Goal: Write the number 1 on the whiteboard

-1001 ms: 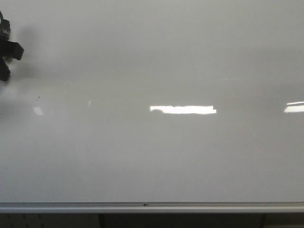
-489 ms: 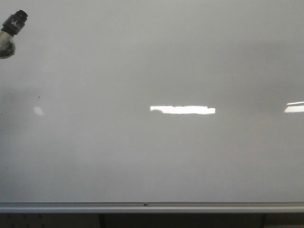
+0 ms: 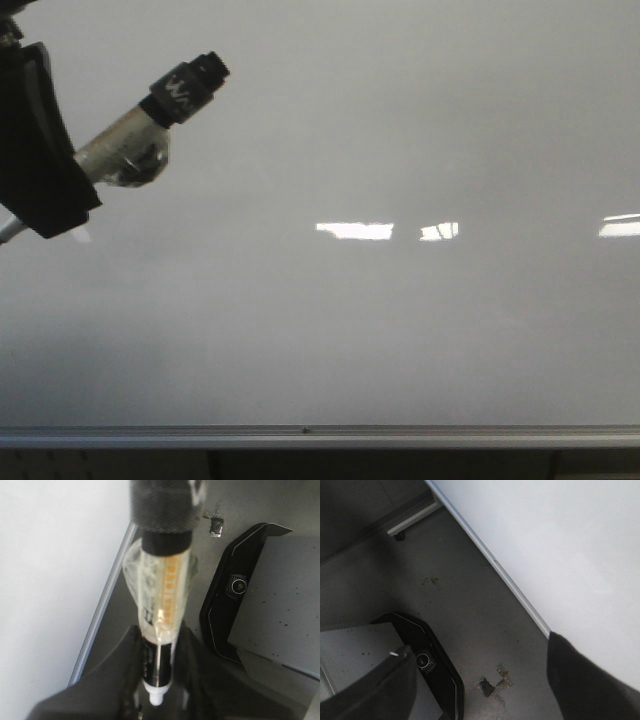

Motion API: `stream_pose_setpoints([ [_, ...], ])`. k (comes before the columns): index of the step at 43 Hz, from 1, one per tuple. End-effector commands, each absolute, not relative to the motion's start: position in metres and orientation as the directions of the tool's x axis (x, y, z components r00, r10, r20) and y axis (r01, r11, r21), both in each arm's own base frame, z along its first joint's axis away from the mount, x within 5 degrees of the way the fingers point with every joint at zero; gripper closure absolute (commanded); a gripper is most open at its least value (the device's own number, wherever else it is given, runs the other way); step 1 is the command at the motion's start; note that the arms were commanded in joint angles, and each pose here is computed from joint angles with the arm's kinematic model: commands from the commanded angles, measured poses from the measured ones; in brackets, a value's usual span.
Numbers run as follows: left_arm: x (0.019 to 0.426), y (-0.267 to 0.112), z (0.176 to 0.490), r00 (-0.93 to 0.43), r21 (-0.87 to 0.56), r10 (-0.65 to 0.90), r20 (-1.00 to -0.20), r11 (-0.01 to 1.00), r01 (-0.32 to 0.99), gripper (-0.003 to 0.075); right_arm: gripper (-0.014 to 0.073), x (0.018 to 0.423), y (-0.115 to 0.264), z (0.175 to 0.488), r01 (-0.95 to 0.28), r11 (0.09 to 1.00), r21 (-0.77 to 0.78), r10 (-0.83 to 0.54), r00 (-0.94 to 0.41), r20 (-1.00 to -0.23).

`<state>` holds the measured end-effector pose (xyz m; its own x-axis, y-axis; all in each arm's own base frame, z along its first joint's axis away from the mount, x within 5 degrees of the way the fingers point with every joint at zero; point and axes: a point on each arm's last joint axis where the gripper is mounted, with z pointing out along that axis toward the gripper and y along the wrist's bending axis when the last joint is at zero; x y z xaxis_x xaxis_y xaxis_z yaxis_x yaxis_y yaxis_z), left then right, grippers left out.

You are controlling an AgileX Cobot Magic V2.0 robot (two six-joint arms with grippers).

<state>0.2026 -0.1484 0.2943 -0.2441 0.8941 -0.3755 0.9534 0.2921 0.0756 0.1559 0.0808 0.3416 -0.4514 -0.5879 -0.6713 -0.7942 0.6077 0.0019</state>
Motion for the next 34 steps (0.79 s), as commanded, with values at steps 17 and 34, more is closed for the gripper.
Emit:
stream_pose_setpoints([
  [17,0.171,-0.191,0.327,0.002,0.184,0.884,-0.467,0.096,0.978,0.0741,0.0032,0.173,0.159,0.368,-0.958,0.261,-0.116,-0.689,-0.101,-0.717],
  [34,0.171,-0.192,0.328,0.003,0.188,0.882,-0.471,0.097,0.977,0.0741,0.0032,0.180,0.205,0.355,-0.968,0.203,-0.150,-0.671,-0.025,-0.741],
])
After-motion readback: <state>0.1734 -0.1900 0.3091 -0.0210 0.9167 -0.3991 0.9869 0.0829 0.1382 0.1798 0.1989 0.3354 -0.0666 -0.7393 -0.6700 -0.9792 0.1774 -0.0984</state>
